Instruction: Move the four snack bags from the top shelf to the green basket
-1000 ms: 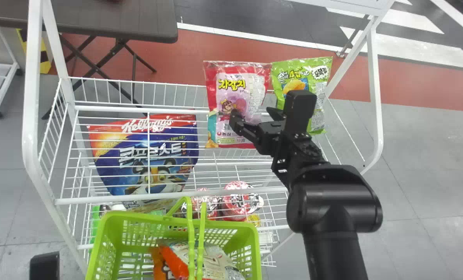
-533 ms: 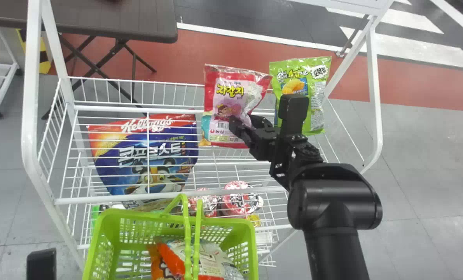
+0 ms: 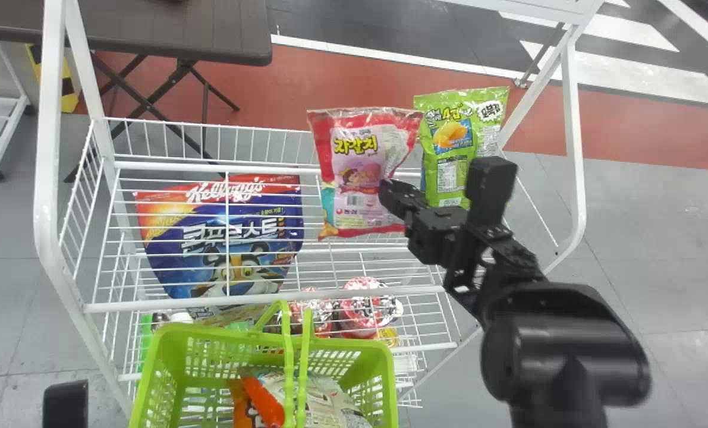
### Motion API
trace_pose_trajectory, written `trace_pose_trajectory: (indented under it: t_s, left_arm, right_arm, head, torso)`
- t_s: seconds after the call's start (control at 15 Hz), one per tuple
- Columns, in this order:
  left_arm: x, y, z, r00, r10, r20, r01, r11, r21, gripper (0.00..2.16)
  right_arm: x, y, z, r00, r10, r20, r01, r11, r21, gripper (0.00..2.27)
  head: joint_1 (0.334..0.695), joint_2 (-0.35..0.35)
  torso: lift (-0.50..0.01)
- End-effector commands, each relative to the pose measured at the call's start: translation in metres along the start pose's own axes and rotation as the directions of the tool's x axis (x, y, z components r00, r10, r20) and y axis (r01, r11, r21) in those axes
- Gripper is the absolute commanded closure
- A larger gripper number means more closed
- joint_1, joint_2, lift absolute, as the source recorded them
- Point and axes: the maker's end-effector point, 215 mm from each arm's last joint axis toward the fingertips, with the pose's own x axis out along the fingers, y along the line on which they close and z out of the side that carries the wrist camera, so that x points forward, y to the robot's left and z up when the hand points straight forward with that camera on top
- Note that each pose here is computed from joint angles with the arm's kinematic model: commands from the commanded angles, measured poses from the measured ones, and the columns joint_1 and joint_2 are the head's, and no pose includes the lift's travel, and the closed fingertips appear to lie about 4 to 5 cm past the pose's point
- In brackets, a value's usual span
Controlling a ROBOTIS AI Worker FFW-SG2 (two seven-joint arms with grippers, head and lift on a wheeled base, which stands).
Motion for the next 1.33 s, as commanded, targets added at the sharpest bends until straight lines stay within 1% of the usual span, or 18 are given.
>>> trace_pose_trajectory:
  t_s: [0.0, 0.07, 0.13, 0.27, 0.4, 0.53, 0.6, 0.73, 0.87, 0.93, 1.07, 1.27]
  left_arm:
    - [-0.001, 0.0, 0.002, 1.0, 0.001, 0.003, -0.001, 1.0, 0.004, 1.36]
    - [-0.002, 0.0, 0.002, 1.0, 0.0, 0.004, 0.0, 1.0, 0.004, 1.36]
    - [-0.003, -0.001, 0.002, 1.0, 0.001, 0.005, -0.001, 1.0, 0.004, 1.36]
    - [-0.003, -0.001, 0.001, 1.0, 0.001, 0.005, -0.001, 1.0, 0.003, 1.36]
    - [-0.005, 0.0, 0.003, 1.0, 0.008, 0.01, -0.008, 1.0, 0.004, 1.36]
    - [-0.005, -0.001, 0.005, 1.0, 0.007, 0.019, -0.007, 1.0, 0.003, 1.36]
    - [-0.004, -0.001, 0.005, 1.0, 0.006, 0.021, -0.006, 1.0, 0.004, 1.37]
    - [-0.002, -0.001, 0.007, 1.0, 0.01, 0.021, -0.01, 1.0, 0.01, 1.36]
    - [-0.003, -0.001, 0.009, 1.0, 0.017, 0.022, -0.017, 1.0, 0.017, 1.36]
    - [-0.003, -0.002, 0.008, 1.0, 0.016, 0.02, -0.017, 1.0, 0.016, 1.36]
    - [-0.001, -0.006, 0.01, 1.0, 0.01, 0.02, -0.01, 1.0, 0.024, 1.36]
    - [0.0, -0.007, 0.008, 1.0, 0.008, 0.016, -0.009, 1.0, 0.025, 1.36]
  right_arm:
    - [-0.056, -0.007, 0.004, 1.0, 0.004, -0.002, -0.004, 0.998, 0.058, 2.19]
    - [-0.077, -0.009, -0.002, 1.0, 0.014, -0.028, -0.011, 0.996, 0.094, 2.19]
    - [-0.104, -0.013, -0.014, 0.996, 0.024, -0.082, -0.011, 0.989, 0.148, 2.19]
    - [-0.152, -0.022, -0.04, 0.985, 0.028, -0.168, 0.012, 0.973, 0.231, 2.19]
    - [-0.193, -0.04, -0.053, 0.977, 0.023, -0.21, 0.034, 0.965, 0.261, 2.19]
    - [-0.217, -0.049, -0.075, 0.962, 0.041, -0.269, 0.052, 0.943, 0.328, 2.19]
    - [-0.228, -0.043, -0.095, 0.945, 0.078, -0.319, 0.056, 0.918, 0.392, 2.19]
    - [-0.245, -0.025, -0.124, 0.915, 0.148, -0.374, 0.052, 0.879, 0.475, 2.19]
    - [-0.259, 0.002, -0.151, 0.878, 0.243, -0.413, 0.044, 0.817, 0.575, 2.19]
    - [-0.26, 0.014, -0.162, 0.863, 0.282, -0.419, 0.037, 0.792, 0.609, 2.19]
    - [-0.256, 0.042, -0.181, 0.832, 0.352, -0.429, 0.015, 0.758, 0.652, 2.19]
    - [-0.253, 0.087, -0.193, 0.78, 0.451, -0.433, -0.03, 0.719, 0.695, 2.19]
  head:
    - [0.695, -0.35]
    - [0.695, -0.35]
    - [0.695, -0.35]
    - [0.695, -0.35]
    - [0.695, -0.35]
    - [0.695, -0.35]
    - [0.695, -0.35]
    - [0.695, -0.35]
    - [0.695, -0.35]
    - [0.695, -0.35]
    - [0.695, -0.35]
    - [0.695, -0.35]
  torso:
    - [0.0]
    - [0.0]
    - [0.0]
    - [0.0]
    - [0.0]
    - [0.0]
    - [0.0]
    - [0.0]
    - [0.0]
    - [0.0]
    - [0.0]
    - [0.0]
